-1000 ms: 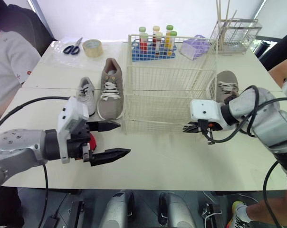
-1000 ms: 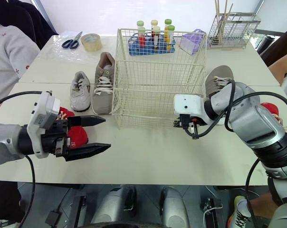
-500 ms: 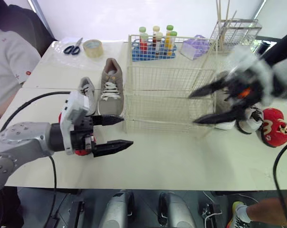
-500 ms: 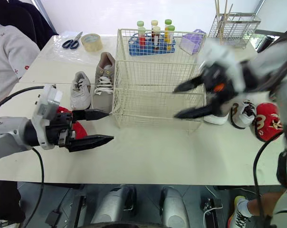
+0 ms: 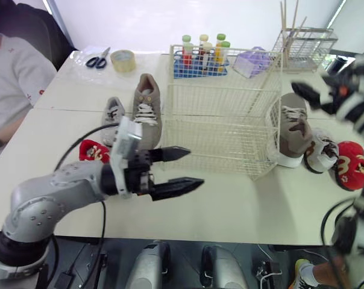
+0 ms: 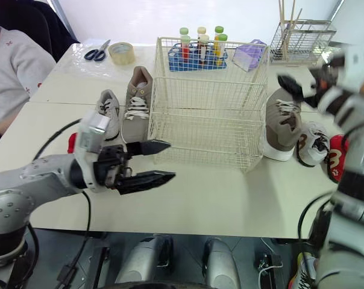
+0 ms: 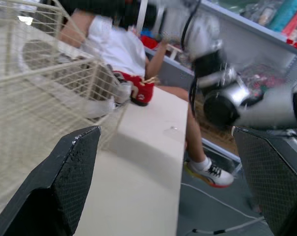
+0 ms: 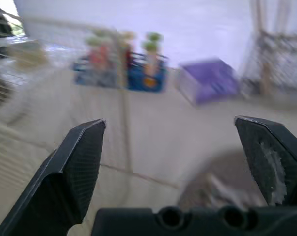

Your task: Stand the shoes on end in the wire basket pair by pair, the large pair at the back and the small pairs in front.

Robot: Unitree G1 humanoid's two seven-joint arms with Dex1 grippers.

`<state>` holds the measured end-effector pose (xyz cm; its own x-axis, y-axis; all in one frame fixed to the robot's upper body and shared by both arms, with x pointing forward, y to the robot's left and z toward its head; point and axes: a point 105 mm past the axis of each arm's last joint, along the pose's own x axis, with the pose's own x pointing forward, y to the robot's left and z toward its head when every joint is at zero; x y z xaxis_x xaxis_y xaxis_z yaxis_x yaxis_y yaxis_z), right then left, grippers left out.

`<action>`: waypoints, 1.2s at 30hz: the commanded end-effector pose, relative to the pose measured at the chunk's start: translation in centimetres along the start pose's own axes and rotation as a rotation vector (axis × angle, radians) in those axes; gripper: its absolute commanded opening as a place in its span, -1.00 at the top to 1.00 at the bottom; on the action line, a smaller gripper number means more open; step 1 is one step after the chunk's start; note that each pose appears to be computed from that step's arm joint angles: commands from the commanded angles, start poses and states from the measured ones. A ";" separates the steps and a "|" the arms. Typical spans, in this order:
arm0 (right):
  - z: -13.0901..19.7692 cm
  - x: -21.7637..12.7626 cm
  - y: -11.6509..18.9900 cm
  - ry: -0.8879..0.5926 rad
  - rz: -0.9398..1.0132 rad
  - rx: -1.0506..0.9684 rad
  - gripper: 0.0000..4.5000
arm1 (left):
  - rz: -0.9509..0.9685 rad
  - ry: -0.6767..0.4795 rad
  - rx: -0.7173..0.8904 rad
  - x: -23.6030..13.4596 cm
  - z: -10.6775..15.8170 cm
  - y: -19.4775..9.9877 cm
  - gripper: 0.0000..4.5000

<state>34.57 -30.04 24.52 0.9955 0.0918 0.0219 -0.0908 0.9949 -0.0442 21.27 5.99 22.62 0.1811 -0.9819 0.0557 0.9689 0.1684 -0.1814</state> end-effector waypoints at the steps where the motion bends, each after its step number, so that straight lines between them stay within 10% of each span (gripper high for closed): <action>1: 1.4 -3.9 -0.8 -0.108 -0.178 -0.042 -1.00 | -0.019 0.007 0.046 0.7 0.1 -0.7 -1.00; 29: -10.1 0.8 3.5 0.138 -0.176 0.101 -1.00 | 0.030 0.050 0.066 -0.1 -0.9 -0.8 -1.00; 36: -10.8 1.0 3.4 0.155 -0.208 0.049 0.22 | 0.044 0.057 0.073 -0.4 -0.9 -0.5 -1.00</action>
<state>35.55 -27.22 14.88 0.9898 -0.1176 -0.0806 0.1179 0.9930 -0.0010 20.91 6.11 21.11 0.2195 -0.9753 -0.0263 0.9642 0.2209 -0.1469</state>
